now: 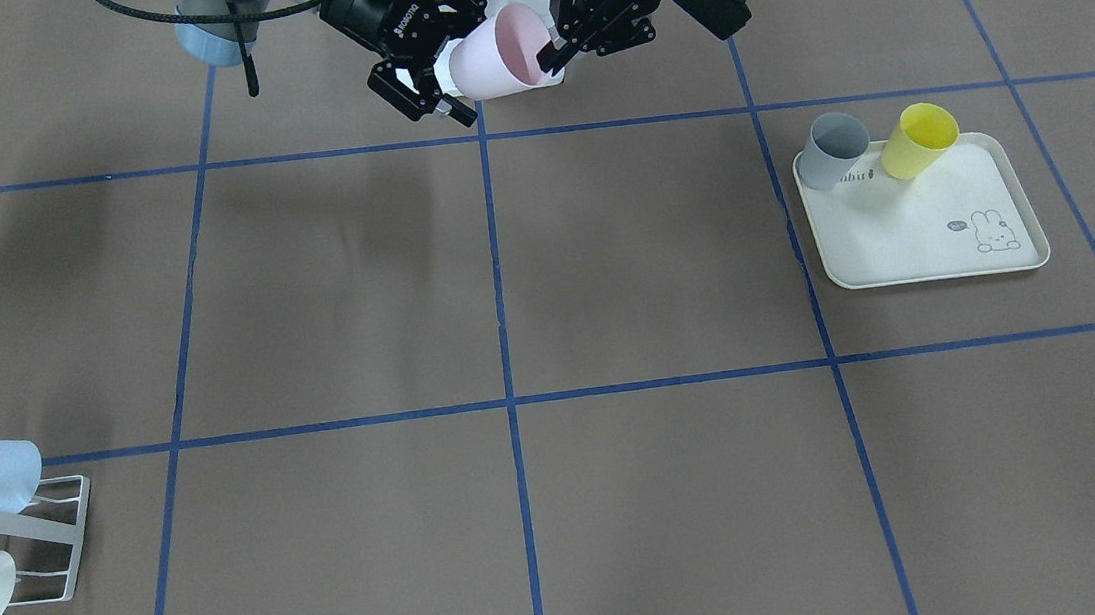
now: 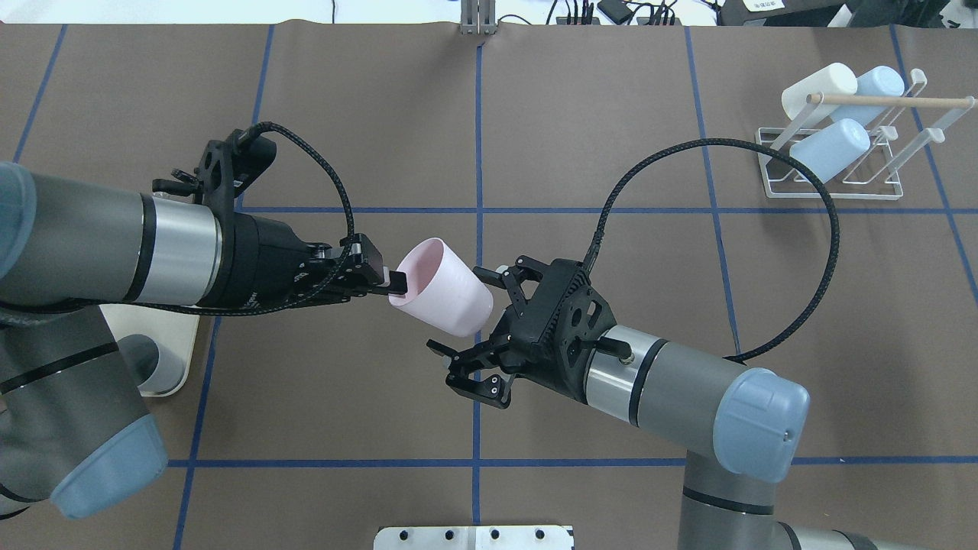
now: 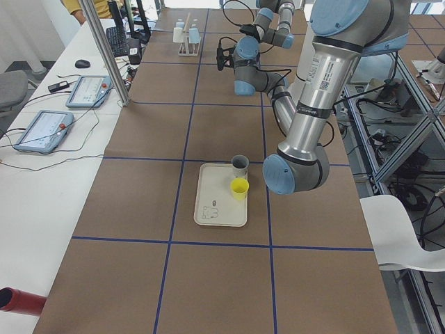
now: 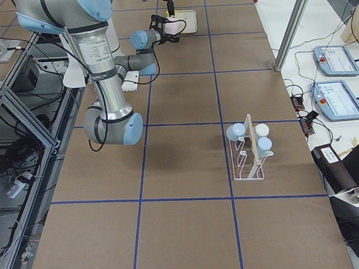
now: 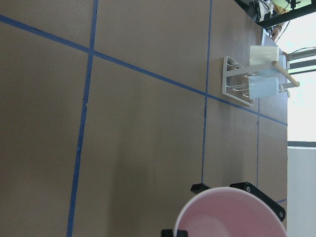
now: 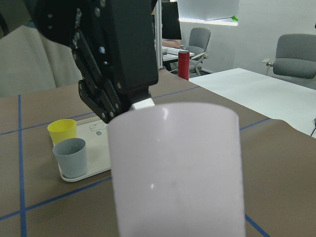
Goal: Transfer IKEA cup to right arm and place on rack
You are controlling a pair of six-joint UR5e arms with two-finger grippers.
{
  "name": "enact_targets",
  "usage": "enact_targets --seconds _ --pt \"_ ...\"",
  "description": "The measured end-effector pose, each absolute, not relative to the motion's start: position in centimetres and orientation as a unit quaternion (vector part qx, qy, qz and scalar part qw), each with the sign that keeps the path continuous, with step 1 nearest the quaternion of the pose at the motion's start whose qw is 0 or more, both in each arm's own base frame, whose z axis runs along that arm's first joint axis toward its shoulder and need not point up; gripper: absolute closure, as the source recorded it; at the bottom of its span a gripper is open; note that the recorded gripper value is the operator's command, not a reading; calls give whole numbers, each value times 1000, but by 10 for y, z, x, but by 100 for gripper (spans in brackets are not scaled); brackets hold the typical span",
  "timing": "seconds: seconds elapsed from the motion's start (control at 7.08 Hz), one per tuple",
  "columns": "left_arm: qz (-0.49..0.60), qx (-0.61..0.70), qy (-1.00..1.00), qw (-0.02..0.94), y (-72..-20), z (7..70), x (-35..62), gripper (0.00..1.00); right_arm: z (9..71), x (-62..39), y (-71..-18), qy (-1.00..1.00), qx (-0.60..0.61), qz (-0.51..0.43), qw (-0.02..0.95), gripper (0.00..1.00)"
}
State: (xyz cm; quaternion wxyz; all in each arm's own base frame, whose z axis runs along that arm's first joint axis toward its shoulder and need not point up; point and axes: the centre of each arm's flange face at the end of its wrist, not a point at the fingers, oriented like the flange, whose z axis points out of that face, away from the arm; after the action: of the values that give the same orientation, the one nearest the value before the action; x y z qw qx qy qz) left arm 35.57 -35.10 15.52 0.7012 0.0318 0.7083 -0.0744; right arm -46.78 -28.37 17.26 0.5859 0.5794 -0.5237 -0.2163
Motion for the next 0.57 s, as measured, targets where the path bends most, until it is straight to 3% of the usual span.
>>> enact_targets --seconds 0.42,0.57 --pt "-76 31 705 704 -353 159 360 100 170 -466 -283 -526 580 -214 584 14" --pt "-76 31 705 704 -353 159 360 100 170 -465 -284 -526 581 -214 583 30"
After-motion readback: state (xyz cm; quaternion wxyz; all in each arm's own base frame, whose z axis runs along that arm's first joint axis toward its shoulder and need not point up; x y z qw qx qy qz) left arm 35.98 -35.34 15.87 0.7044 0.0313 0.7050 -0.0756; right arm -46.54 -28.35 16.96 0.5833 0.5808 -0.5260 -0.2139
